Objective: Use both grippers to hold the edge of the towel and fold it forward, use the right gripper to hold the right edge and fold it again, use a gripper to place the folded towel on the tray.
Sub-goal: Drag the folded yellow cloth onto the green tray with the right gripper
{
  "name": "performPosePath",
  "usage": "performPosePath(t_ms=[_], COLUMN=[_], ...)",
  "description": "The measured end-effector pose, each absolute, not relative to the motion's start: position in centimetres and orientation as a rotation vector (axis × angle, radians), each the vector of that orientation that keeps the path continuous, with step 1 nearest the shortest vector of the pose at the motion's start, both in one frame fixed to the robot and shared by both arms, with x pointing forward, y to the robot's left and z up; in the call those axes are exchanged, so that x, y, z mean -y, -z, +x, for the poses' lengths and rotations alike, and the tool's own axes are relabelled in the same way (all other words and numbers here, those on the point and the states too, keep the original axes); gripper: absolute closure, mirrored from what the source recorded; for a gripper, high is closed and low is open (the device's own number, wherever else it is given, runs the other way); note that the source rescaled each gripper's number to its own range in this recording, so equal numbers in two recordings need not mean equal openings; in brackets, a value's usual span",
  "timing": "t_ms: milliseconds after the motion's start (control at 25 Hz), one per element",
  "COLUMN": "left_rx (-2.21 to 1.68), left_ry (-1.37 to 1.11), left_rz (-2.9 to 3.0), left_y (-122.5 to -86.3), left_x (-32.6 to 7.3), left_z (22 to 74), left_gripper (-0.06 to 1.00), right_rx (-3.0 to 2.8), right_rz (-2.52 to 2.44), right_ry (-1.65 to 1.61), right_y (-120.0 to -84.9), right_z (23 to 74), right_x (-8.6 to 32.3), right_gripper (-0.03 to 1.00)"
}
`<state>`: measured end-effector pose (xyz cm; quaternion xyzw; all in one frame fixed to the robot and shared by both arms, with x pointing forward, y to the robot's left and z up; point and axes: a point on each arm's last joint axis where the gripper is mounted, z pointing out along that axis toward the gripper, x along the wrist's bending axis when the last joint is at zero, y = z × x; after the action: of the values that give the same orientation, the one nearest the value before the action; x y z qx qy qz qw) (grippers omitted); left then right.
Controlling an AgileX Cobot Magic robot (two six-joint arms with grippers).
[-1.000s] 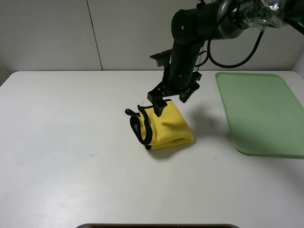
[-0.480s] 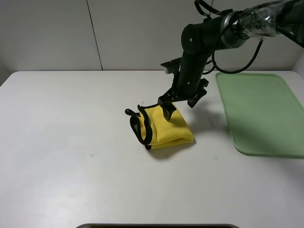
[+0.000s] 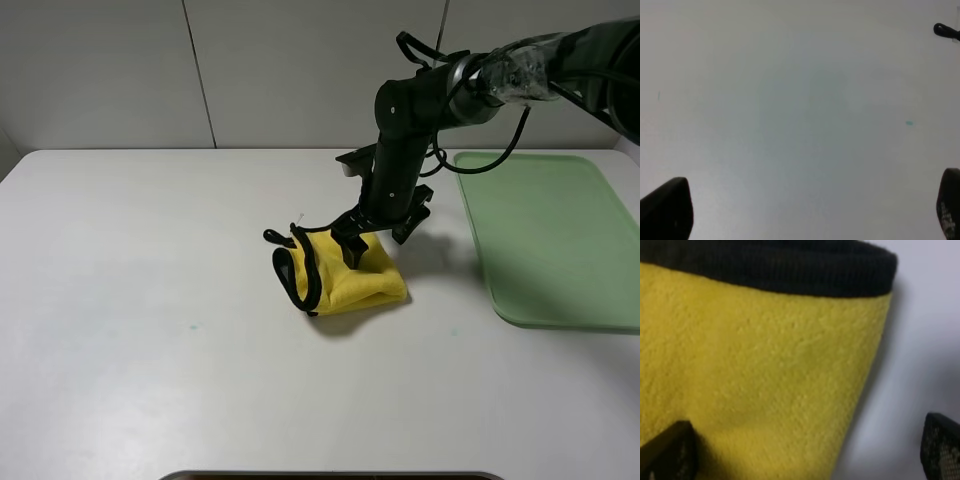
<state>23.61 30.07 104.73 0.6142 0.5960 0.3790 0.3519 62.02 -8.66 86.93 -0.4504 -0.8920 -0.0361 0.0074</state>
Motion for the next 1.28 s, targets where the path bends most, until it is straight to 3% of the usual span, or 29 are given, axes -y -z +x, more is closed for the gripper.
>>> performPosePath(t_ms=[240, 320, 720, 800, 1280], left_rx=[-1.543, -1.543, -1.543, -1.543, -1.543], left_ry=[-0.981, -0.981, -0.981, -0.981, -0.981], left_rz=[1.590, 1.590, 1.590, 1.590, 1.590], left_y=[-104.73, -104.73, -104.73, -104.73, -104.73], left_x=[-30.07, -30.07, -30.07, -30.07, -30.07], left_z=[23.61, 23.61, 23.61, 23.61, 23.61], left_gripper=[-0.06, -0.06, -0.06, -0.06, -0.06], right_rx=[2.793, 2.789, 2.755, 2.755, 2.789], right_rz=[-1.402, -1.403, -1.420, -1.420, -1.412], right_ry=[0.116, 0.118, 0.144, 0.144, 0.154], right_y=[-86.88, -86.84, -86.86, -86.86, -87.74], right_z=[62.04, 62.02, 61.96, 61.96, 62.08], right_x=[8.64, 8.61, 8.37, 8.37, 8.50], right_gripper=[-0.03, 0.02, 0.77, 0.86, 0.86])
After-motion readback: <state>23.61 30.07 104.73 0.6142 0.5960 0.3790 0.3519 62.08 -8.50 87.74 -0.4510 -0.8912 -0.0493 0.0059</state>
